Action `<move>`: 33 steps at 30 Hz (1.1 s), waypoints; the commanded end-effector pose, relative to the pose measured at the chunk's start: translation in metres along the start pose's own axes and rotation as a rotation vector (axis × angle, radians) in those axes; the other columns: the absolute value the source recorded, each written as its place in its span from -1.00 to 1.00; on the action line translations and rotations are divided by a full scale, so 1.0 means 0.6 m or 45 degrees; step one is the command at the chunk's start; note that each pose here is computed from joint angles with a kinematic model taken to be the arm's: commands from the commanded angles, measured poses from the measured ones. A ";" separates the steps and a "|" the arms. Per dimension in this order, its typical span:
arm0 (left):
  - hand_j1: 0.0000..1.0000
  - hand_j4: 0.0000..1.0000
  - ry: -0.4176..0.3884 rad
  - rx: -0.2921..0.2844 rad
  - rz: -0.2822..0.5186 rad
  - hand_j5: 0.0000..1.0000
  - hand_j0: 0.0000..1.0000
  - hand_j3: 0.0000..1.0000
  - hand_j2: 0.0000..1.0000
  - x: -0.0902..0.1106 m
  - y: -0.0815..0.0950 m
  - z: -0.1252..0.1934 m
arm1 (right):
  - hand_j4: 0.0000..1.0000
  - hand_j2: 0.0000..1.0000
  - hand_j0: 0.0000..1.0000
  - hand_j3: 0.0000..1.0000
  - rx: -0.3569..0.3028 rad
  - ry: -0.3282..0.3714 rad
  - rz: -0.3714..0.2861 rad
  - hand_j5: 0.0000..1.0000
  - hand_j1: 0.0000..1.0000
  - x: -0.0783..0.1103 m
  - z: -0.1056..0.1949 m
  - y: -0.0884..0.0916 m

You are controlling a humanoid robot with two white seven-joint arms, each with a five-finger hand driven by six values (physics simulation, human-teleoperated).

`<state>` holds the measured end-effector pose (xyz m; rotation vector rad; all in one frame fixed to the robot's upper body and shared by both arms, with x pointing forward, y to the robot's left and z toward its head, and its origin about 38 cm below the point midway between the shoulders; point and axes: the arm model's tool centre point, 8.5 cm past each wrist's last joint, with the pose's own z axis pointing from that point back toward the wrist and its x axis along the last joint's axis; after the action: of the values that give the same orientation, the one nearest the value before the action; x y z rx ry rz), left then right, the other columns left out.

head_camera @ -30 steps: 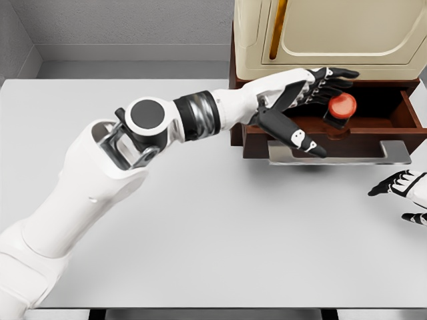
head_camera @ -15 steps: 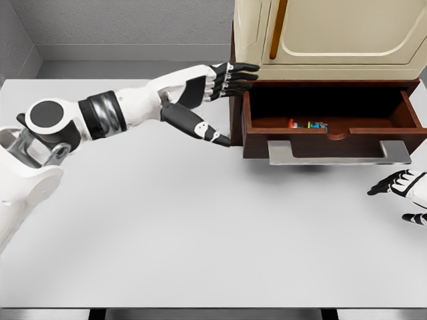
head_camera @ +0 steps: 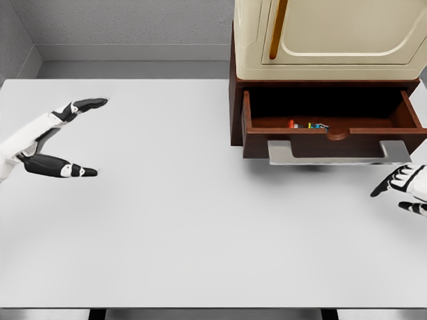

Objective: Put the switch into the drawer with left arm, and close the drawer with right arm

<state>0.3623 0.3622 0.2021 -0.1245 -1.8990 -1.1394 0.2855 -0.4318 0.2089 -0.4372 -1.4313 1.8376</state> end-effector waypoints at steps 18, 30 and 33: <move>1.00 1.00 0.152 0.129 -0.116 1.00 1.00 1.00 1.00 -0.050 -0.020 0.033 | 0.21 0.21 0.21 0.21 0.015 0.096 0.024 0.21 0.21 -0.038 0.021 -0.007; 1.00 1.00 0.148 0.133 -0.111 1.00 1.00 1.00 1.00 -0.050 -0.022 0.032 | 0.18 0.18 0.18 0.18 -0.081 0.080 0.007 0.18 0.18 -0.030 0.006 -0.008; 1.00 1.00 0.145 0.137 -0.107 1.00 1.00 1.00 1.00 -0.051 -0.023 0.030 | 0.19 0.19 0.19 0.19 -0.112 0.080 0.004 0.19 0.19 -0.029 0.002 -0.004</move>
<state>0.3622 0.3780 0.1673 0.0851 -1.8698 -1.0842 0.2987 -0.4473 0.2127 -0.5462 -1.4529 1.7811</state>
